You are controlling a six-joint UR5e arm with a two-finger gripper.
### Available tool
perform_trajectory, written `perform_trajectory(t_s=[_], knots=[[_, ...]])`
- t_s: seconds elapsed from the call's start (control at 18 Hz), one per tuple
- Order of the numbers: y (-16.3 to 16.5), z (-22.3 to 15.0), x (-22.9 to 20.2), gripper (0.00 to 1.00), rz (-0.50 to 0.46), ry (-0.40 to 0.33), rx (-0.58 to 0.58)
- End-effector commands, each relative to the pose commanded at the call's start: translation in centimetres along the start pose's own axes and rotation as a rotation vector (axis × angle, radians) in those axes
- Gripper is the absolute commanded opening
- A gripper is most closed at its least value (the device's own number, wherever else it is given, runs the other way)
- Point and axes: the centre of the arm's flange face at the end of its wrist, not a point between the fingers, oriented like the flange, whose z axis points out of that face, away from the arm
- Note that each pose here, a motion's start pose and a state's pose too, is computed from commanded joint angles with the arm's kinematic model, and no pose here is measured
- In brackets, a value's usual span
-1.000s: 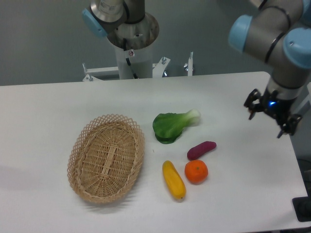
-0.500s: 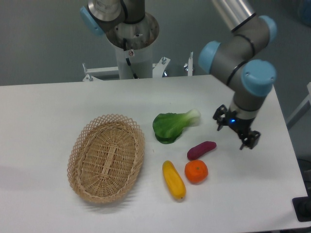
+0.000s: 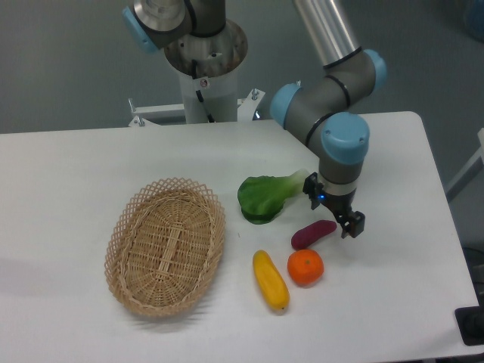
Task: Pick up the sweet potato from the table
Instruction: 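Move the open gripper over the purple sweet potato and lower it, then close the gripper around the purple sweet potato, then lift the held sweet potato up and away from the orange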
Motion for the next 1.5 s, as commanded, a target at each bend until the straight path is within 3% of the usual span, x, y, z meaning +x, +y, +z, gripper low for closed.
perform_trajectory(t_s=[0.39,0.5,0.67,0.78,1.0,1.22,1.5], knots=[[-1.4,0.6,0.1,0.97,-0.001,-0.023,0.005],[-1.5,0.6,0.1,0.80,0.001,-0.023,0.006],[-1.5,0.6,0.0,0.44,0.007,-0.024,0.004],[-1.5,0.4,-0.2,0.33,0.013,-0.028,0.004],[-1.3,0.1,-0.5,0.24,0.013,-0.034,-0.002],[-0.8,-1.0,-1.2,0.23,0.014,-0.055,-0.004],[1.9,-6.8,-4.5,0.23,0.032,-0.106,-0.015]])
